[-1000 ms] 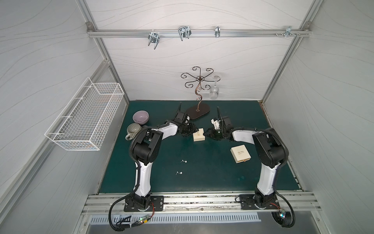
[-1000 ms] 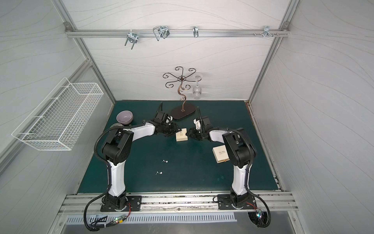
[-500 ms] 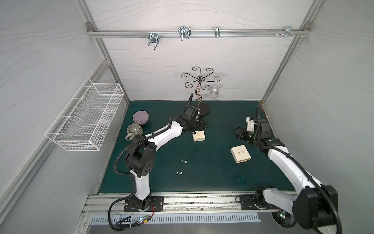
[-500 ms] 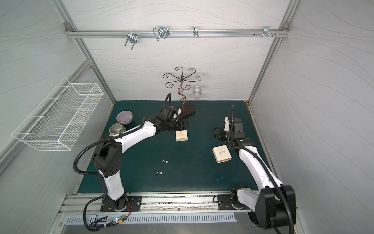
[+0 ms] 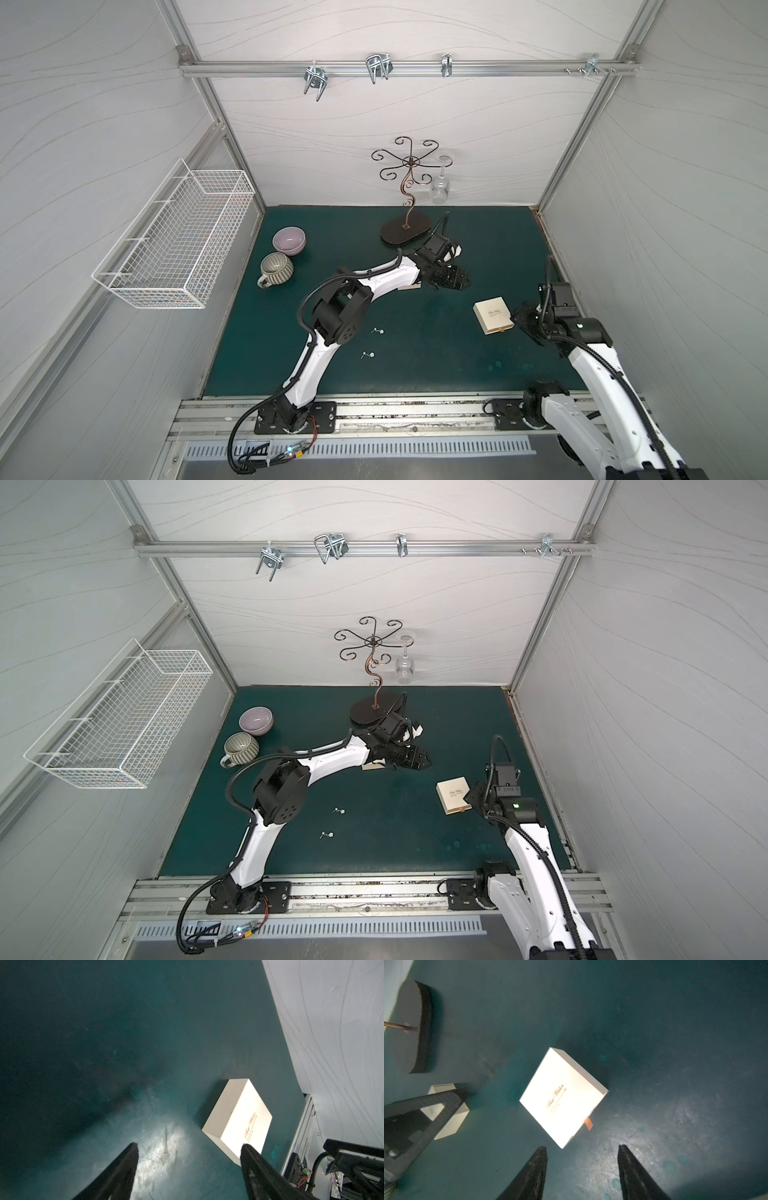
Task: Place the earrings into the drawer-style jewelry box
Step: Move the jewelry box to the center of the board, then open the drawer in the jewelry box.
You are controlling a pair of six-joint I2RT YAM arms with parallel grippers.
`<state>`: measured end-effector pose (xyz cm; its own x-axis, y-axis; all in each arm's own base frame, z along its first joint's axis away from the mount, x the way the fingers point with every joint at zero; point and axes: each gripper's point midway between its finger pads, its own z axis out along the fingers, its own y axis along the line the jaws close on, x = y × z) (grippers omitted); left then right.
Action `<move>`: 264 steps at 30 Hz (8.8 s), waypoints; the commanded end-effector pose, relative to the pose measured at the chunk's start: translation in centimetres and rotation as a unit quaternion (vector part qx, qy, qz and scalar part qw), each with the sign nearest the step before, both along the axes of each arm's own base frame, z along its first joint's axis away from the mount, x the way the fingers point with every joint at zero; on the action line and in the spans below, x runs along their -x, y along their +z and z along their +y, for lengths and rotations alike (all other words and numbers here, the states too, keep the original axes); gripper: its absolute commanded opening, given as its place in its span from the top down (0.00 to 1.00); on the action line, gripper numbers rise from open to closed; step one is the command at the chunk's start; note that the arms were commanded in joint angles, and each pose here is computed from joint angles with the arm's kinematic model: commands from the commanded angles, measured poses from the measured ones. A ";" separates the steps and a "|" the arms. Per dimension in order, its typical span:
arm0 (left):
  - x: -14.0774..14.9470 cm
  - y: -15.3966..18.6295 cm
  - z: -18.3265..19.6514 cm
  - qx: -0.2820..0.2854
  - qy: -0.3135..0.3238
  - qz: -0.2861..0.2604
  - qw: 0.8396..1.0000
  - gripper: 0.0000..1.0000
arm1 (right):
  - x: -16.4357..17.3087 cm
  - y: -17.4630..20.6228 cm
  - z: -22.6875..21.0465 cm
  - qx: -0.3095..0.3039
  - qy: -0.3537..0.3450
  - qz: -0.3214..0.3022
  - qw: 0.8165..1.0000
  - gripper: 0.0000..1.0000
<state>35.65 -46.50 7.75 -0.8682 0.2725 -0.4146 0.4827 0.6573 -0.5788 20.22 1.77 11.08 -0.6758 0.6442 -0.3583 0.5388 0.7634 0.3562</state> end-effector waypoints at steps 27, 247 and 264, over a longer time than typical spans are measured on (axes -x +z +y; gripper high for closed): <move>5.1 -0.7 -6.1 0.073 -0.116 0.040 0.990 0.23 | -5.3 -5.3 1.4 -0.068 -0.013 -0.032 0.997 0.40; 5.9 -5.3 14.1 0.003 0.148 0.095 0.984 0.64 | -7.6 -6.8 10.6 -0.207 0.249 -0.042 0.945 1.00; 6.0 -5.1 14.0 0.008 0.140 0.094 0.986 0.64 | -8.1 -7.6 9.2 -0.199 0.227 -0.030 0.953 1.00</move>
<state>30.00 -33.36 3.81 -0.9654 -0.0045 -0.2606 0.1788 0.7158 -0.6750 28.42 11.67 3.96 -0.9053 0.3757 -0.1983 0.1333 0.6944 0.7071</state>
